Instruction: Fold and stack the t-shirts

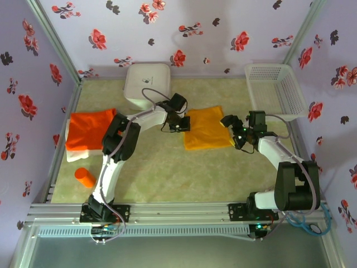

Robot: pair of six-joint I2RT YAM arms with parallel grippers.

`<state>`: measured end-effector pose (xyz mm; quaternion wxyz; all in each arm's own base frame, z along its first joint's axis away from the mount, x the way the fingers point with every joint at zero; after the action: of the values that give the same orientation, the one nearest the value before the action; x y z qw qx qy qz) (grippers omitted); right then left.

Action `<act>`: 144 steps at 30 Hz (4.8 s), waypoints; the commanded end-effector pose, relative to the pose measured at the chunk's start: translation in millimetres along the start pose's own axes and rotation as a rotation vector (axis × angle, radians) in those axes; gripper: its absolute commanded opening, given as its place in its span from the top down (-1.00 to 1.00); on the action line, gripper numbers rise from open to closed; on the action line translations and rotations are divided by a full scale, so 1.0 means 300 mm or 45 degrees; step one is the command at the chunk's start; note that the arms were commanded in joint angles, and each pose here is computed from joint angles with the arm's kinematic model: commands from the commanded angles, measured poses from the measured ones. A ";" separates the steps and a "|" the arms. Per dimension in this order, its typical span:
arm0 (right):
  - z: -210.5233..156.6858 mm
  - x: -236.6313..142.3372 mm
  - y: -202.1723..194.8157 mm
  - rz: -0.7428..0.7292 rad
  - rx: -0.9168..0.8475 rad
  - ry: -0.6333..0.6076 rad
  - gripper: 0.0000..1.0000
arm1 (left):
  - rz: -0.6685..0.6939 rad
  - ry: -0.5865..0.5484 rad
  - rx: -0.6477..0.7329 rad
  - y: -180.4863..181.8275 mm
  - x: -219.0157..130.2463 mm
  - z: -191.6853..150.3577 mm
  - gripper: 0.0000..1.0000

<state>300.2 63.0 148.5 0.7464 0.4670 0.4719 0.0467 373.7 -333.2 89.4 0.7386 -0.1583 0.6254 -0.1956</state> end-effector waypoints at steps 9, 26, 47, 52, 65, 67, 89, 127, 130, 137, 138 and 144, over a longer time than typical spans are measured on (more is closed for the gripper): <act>0.002 -0.023 -0.023 -0.002 0.007 -0.012 -0.99 | 0.327 -0.163 0.392 0.013 -0.276 -0.046 1.00; 0.022 0.007 -0.012 0.053 0.039 -0.011 -0.99 | 0.581 -0.120 0.582 0.067 -0.707 -0.135 1.00; 0.050 0.030 0.021 0.108 0.071 0.007 -0.98 | 0.787 -0.288 0.386 0.238 -1.203 -0.202 1.00; 0.055 0.028 0.028 0.113 0.073 0.003 -0.98 | 0.798 -0.353 0.349 0.266 -1.282 -0.209 1.00; 0.061 0.031 0.038 0.118 0.078 0.009 -0.98 | 0.869 -0.388 0.308 0.352 -1.387 -0.187 1.00; 0.062 0.035 0.036 0.115 0.081 0.011 -0.98 | 0.881 -0.386 0.294 0.370 -1.390 -0.183 1.00; 0.075 0.049 0.049 0.095 0.081 0.046 -0.98 | 0.921 -0.331 0.138 0.555 -1.319 -0.117 1.00; 0.096 0.058 0.094 0.087 0.030 0.093 -0.98 | 1.044 -0.285 -0.175 0.868 -1.226 -0.081 1.00; 0.097 0.056 0.099 0.093 0.028 0.094 -0.98 | 1.053 -0.279 -0.190 0.884 -1.219 -0.065 1.00; 0.094 0.055 0.093 0.087 0.022 0.096 -0.99 | 1.124 -0.235 -0.252 0.923 -1.212 -0.036 0.08; 0.092 0.055 0.093 0.088 0.020 0.100 -0.98 | 1.167 -0.227 -0.272 0.936 -1.220 -0.036 -0.20; 0.091 0.050 0.094 0.081 0.008 0.101 -0.99 | 1.240 -0.255 -0.334 0.948 -1.252 -0.027 -0.82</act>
<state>338.7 66.1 157.0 0.7228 0.4903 0.4811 0.0755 341.0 91.0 264.5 0.7778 0.0442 0.5815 0.2343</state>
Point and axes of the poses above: each hand's point on the last joint's axis, 136 mm out from that joint toward the fingers, its own x axis out along the fingers, its own y axis along the line the jaws close on, z = x × y, the point moved 7 cm from there along -x, back along the fingers, and after that the axes turned 6 degrees about -x, right-handed, at the moved point
